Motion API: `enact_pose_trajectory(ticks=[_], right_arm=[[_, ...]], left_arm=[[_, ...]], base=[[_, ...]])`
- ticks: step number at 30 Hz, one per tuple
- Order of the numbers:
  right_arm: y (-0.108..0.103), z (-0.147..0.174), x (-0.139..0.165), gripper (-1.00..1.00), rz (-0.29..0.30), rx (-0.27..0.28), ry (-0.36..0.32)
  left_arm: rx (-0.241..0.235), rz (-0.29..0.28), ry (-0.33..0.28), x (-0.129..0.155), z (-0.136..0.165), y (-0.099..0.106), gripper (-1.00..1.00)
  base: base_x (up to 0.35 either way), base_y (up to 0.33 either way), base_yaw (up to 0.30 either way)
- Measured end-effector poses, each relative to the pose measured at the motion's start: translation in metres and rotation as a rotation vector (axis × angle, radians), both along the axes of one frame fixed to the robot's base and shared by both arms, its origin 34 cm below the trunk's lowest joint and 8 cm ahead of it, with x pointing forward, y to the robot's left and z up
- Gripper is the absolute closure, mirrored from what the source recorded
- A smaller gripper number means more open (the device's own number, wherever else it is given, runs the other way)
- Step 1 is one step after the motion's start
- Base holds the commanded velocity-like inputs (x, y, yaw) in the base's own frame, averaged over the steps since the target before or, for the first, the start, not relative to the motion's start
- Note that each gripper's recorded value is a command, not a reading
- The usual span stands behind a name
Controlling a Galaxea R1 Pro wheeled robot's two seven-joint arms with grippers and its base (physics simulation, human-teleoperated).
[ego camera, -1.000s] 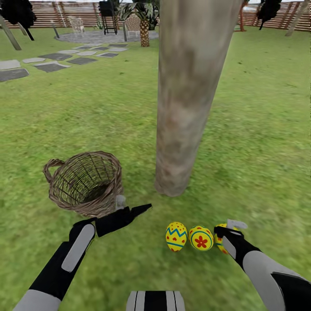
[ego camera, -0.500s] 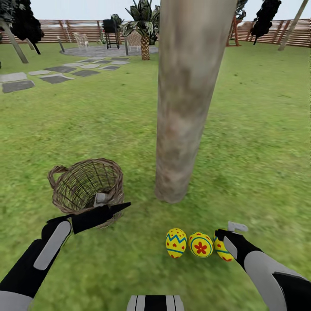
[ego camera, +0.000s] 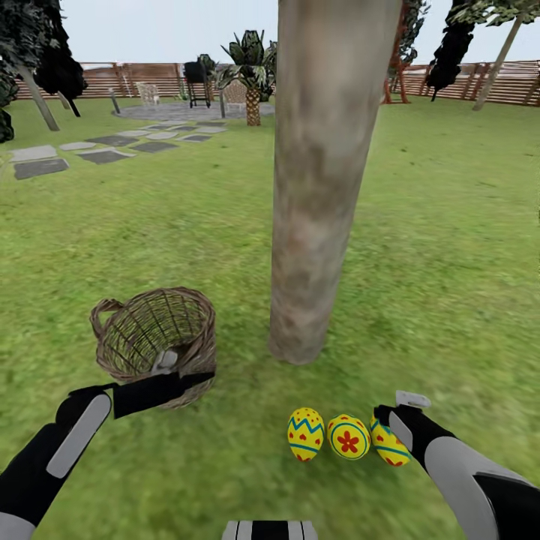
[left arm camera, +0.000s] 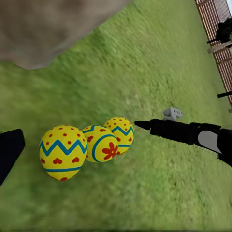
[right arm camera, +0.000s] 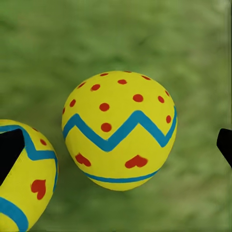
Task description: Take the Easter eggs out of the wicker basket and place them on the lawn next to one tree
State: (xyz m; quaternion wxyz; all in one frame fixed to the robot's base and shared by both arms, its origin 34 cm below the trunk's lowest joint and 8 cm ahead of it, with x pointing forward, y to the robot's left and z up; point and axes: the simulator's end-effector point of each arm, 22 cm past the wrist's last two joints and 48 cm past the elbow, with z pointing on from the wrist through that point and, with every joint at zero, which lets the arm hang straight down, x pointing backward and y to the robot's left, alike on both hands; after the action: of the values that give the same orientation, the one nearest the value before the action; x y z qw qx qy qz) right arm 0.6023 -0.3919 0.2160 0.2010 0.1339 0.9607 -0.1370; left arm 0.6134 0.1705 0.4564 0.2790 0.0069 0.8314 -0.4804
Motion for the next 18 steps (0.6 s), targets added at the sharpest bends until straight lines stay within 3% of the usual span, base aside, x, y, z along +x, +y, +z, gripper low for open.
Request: enact_pose_trajectory(ticks=[11, 18], right_arm=[[0.000, 0.017, -0.006, -1.00, 0.002, -0.001, -0.020], [0.001, 0.022, -0.016, -1.00, 0.006, -0.003, -0.024]], left_arm=[[0.091, 0.018, 0.073, -0.022, -0.032, 0.023, -1.00], [0.107, 0.008, 0.083, -0.038, -0.034, 0.023, -1.00]], base=[[0.000, 0.000, 0.000], [0.000, 0.000, 0.000]])
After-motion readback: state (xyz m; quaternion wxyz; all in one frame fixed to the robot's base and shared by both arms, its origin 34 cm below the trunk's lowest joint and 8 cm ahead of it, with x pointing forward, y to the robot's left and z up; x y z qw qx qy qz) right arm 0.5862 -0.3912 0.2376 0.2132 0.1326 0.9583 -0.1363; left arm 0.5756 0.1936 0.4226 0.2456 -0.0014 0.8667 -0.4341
